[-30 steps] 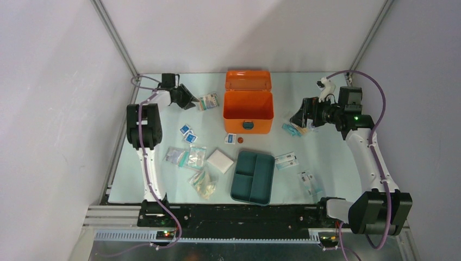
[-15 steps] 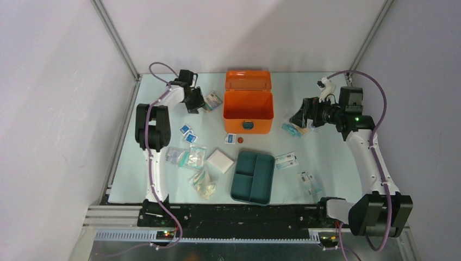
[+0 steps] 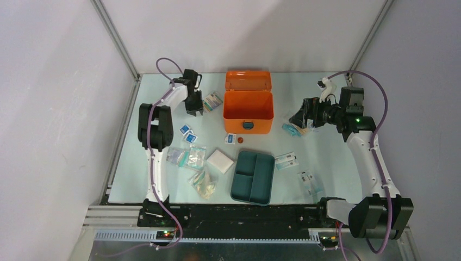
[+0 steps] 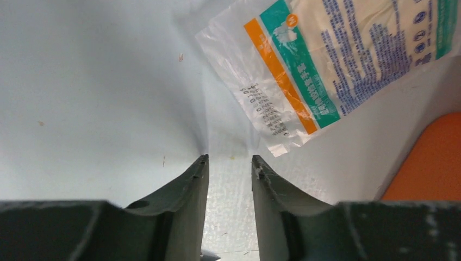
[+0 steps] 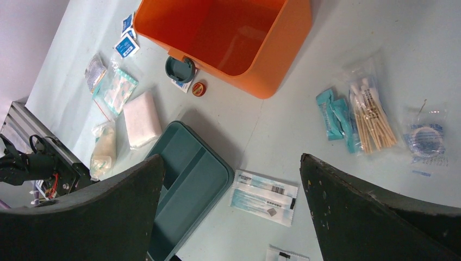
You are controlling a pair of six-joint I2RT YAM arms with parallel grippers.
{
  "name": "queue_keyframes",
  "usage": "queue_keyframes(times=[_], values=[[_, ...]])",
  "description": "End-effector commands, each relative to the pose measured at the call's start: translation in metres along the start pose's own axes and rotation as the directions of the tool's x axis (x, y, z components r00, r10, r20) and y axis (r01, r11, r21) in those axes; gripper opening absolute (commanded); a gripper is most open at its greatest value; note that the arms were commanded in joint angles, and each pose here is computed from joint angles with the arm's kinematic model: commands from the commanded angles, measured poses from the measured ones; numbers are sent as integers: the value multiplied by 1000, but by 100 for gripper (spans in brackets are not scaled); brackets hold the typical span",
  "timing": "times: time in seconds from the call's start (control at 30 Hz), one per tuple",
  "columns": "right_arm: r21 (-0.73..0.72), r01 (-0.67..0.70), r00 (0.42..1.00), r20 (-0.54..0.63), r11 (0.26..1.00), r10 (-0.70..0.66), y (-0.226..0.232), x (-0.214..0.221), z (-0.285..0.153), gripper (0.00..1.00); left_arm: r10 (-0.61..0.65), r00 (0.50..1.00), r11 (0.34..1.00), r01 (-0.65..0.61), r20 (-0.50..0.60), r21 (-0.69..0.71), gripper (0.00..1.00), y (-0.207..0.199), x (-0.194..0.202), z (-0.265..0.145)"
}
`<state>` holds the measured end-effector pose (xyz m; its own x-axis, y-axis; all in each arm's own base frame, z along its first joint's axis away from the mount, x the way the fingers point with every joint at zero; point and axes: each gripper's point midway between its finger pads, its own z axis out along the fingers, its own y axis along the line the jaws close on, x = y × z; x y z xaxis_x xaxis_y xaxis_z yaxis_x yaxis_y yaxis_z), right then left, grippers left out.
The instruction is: Organize the medicine kit
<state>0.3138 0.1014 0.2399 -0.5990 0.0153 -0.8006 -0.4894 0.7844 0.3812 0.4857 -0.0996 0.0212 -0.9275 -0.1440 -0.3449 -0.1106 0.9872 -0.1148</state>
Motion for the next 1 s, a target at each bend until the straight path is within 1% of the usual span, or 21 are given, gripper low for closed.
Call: queue_keyframes(times=[0.0, 0.03, 0.07, 0.1, 0.13, 0.17, 0.2, 0.23, 0.27, 0.4, 0.6, 0.67, 0.7, 0.73, 0.77, 0.8, 0.83, 0.87, 0.9, 0.93, 0.97], values=[[-8, 39, 998, 49, 999, -39, 10, -16, -12, 99, 23, 992, 998, -31, 123, 61, 46, -20, -39, -45], [-5, 37, 998, 46, 999, -37, 9, -15, -11, 99, 17, 987, 993, -35, 161, 110, 48, -31, -54, -54], [-3, 38, 998, 46, 999, -38, 8, -15, -10, 99, 17, 986, 990, -40, 166, 137, 50, -37, -58, -53], [0, 37, 998, 44, 999, -37, 7, -15, -10, 99, 4, 980, 983, -41, 197, 180, 51, -47, -71, -61], [2, 36, 998, 44, 999, -36, 6, -15, -9, 99, -5, 982, 976, -37, 188, 216, 54, -55, -73, -55], [4, 33, 999, 41, 999, -33, 5, -15, -8, 99, -25, 976, 966, -31, 215, 256, 54, -65, -86, -60], [5, 32, 999, 40, 999, -32, 5, -15, -8, 99, -41, 981, 951, -20, 188, 308, 56, -75, -84, -52], [11, 33, 999, 39, 999, -33, 4, -14, -8, 99, -51, 976, 941, -23, 210, 338, 56, -82, -93, -53], [15, 37, 999, 38, 999, -38, 3, -14, -8, 99, -68, 977, 925, -14, 203, 379, 57, -92, -94, -47], [50, 44, 999, 28, 998, -45, -5, -12, -8, 99, -119, 981, 898, 40, 156, 438, 60, -105, -92, -21], [69, 39, 999, 35, 997, -42, -9, -13, -11, 99, -153, 986, 899, 110, 68, 423, 62, -100, -70, 12], [72, 36, 999, 38, 997, -39, -10, -14, -12, 100, -174, 984, 906, 143, 43, 399, 62, -91, -62, 15], [75, 34, 999, 38, 997, -37, -11, -14, -13, 99, -191, 980, 910, 158, 50, 383, 62, -83, -64, 11], [76, 34, 999, 40, 997, -37, -11, -14, -14, 99, -211, 977, 915, 194, 12, 353, 62, -75, -50, 18], [78, 31, 999, 41, 996, -35, -12, -14, -15, 99, -246, 969, 915, 225, 19, 335, 62, -65, -53, 9], [79, 31, 999, 42, 996, -35, -11, -14, -15, 99, -262, 965, 919, 258, -29, 299, 62, -53, -33, 18], [78, 32, 998, 44, 996, -36, -11, -15, -16, 99, -290, 955, 920, 297, -67, 257, 62, -38, -16, 18], [76, 33, 998, 46, 997, -36, -11, -15, -16, 99, -301, 950, 920, 311, -81, 238, 61, -31, -8, 16], [71, 33, 998, 50, 997, -36, -9, -16, -16, 99, -312, 942, 922, 331, -119, 202, 61, -18, 13, 15], [67, 33, 998, 50, 997, -36, -8, -16, -16, 99, -314, 941, 925, 334, -128, 183, 60, -11, 20, 13], [62, 33, 998, 51, 998, -36, -7, -16, -16, 100, -301, 941, 930, 326, -156, 170, 60, -2, 37, 7]])
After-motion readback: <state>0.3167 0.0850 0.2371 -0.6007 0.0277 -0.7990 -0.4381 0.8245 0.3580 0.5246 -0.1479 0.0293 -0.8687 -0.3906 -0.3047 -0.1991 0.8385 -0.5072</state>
